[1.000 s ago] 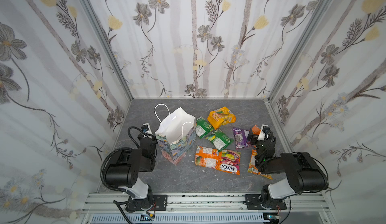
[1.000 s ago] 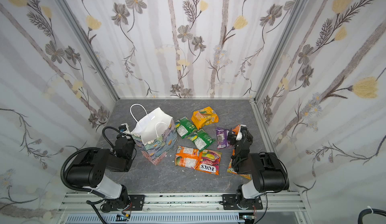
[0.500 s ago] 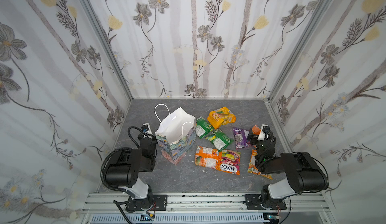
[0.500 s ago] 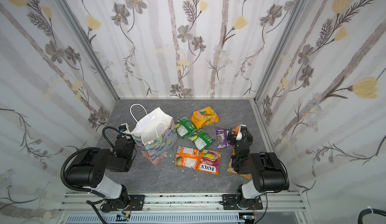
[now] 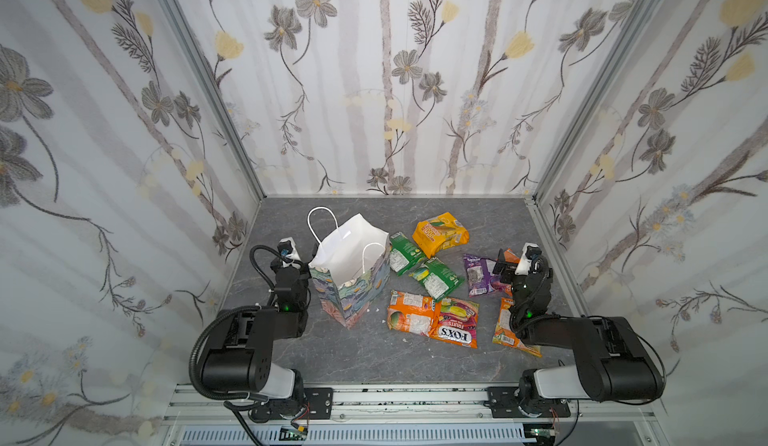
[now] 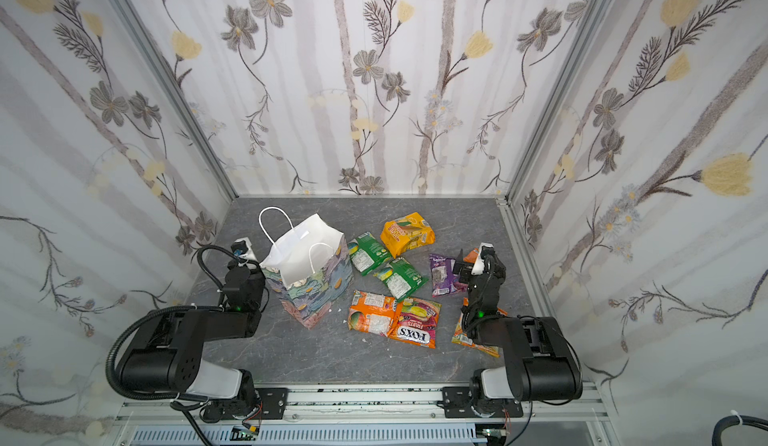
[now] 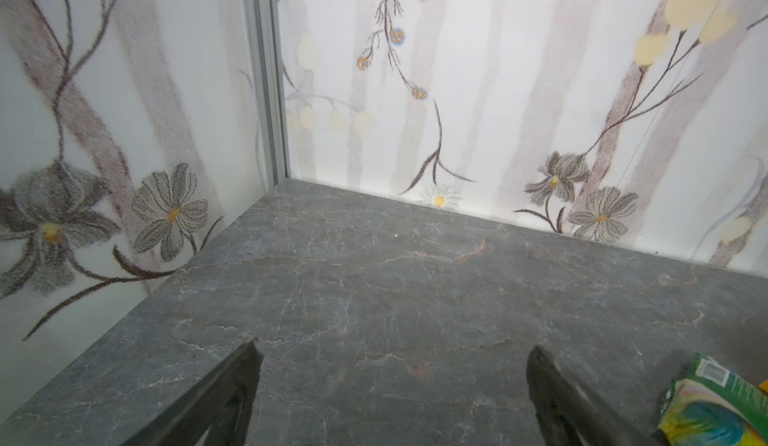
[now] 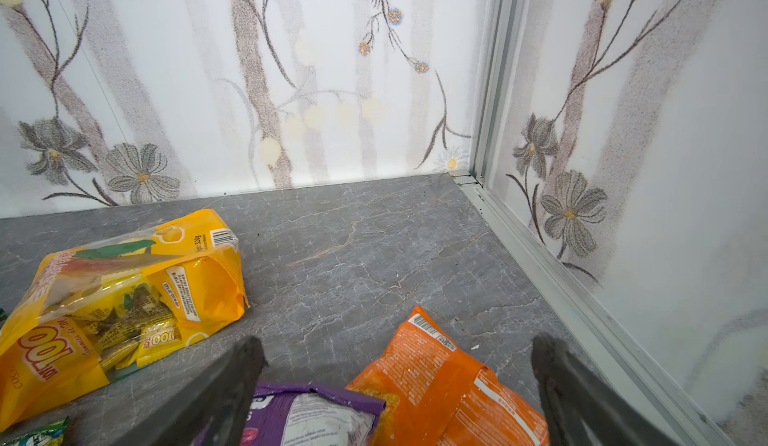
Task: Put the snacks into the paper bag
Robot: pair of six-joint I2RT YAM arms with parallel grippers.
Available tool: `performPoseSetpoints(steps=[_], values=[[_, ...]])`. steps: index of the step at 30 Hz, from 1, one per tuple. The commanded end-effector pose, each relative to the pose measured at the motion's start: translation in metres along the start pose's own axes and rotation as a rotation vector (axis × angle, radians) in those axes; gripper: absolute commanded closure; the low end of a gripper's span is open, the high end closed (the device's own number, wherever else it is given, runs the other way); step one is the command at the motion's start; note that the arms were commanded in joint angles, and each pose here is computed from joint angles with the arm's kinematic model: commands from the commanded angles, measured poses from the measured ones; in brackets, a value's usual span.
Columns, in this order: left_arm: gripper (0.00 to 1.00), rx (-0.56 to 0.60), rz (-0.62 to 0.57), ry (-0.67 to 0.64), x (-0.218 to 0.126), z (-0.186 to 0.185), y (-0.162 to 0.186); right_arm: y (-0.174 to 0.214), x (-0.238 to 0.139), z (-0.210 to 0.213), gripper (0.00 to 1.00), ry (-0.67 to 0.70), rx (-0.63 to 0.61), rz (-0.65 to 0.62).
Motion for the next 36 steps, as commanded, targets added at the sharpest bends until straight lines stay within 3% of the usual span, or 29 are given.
performPoseSetpoints(steps=[1, 6, 11, 14, 19, 25, 36], values=[[0.0, -0.076, 0.102, -0.041, -0.009, 0.005, -0.007, -0.014, -0.002, 0.014, 0.0, -0.021, -0.024, 0.023], [0.0, -0.277, 0.211, -0.058, -0.034, 0.014, -0.044, -0.041, -0.008, 0.054, 0.0, -0.302, 0.215, 0.207], [0.0, -0.284, 0.28, -0.016, -0.06, 0.019, -0.083, -0.043, -0.049, 0.115, 0.0, -0.627, 0.21, 0.342], [0.0, -0.284, 0.275, -0.042, -0.078, 0.026, -0.107, -0.037, -0.075, 0.142, 0.06, -0.777, 0.204, 0.396], [0.0, -0.259, 0.15, 0.249, -0.101, 0.011, -0.151, -0.024, -0.104, 0.179, 0.1, -0.969, 0.216, 0.462], [0.0, -0.146, 0.195, 0.505, -0.103, -0.008, -0.158, -0.006, -0.102, 0.216, 0.16, -1.035, 0.222, 0.538], [0.0, -0.17, 0.253, 0.73, -0.101, -0.026, -0.139, 0.005, -0.08, 0.284, 0.31, -1.181, 0.248, 0.636]])
Point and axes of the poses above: each gripper's point midway between its finger pads, its own x axis out along the fingers, its own z axis along the line the jaws close on, y = z × x, the point moved 9 cm from there along -x, back along the fingers, and after that the axes turned 10 degrees about x, right-handed, at the moved point
